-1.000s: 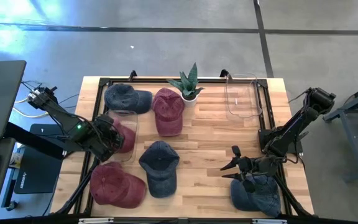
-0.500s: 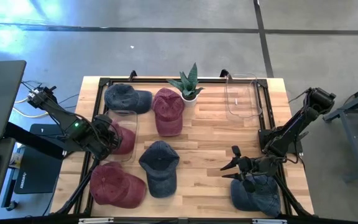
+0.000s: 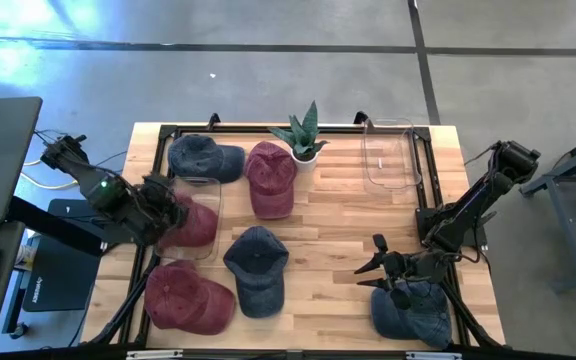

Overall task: Pick & Place hat
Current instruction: Put the right red cap into the left transparent bin, then put the middle blue cap into the right transparent bin

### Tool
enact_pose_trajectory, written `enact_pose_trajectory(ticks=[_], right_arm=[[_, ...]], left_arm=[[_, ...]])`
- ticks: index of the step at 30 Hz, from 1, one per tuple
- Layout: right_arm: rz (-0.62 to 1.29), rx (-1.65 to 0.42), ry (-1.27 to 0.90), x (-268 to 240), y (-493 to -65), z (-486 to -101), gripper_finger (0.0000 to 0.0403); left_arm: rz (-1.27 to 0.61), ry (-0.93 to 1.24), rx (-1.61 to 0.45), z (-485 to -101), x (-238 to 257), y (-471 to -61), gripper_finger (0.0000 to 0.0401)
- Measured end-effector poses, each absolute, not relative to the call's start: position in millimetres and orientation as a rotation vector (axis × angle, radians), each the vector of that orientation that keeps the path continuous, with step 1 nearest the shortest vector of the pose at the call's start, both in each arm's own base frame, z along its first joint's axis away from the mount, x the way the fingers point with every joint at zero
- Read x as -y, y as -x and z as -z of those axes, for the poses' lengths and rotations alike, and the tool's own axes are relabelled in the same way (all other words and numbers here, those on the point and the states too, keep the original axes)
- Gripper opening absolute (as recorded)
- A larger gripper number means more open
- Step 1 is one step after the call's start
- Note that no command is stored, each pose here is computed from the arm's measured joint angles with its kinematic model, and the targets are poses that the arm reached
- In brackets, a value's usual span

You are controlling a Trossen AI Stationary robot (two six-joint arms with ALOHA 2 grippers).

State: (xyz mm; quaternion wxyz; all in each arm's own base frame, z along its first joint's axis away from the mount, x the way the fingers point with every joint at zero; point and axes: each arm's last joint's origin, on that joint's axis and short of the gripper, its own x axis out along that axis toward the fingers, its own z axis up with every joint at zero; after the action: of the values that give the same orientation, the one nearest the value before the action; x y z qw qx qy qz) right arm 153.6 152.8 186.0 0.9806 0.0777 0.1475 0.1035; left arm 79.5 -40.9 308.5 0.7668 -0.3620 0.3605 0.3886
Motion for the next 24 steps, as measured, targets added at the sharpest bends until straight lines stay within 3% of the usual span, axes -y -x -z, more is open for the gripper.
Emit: enact_pose_trajectory(ticks=[8, 24], right_arm=[[-0.208, -0.297, -0.156, -153, -154, -186, 0.0122], [-0.203, -0.295, -0.153, -153, -154, -186, 0.0122]], left_arm=[[-0.797, 0.646, -0.468, -337, 29, -76, 0.0276], [-0.772, 0.329, -0.479, -361, 66, -127, 0.0276]])
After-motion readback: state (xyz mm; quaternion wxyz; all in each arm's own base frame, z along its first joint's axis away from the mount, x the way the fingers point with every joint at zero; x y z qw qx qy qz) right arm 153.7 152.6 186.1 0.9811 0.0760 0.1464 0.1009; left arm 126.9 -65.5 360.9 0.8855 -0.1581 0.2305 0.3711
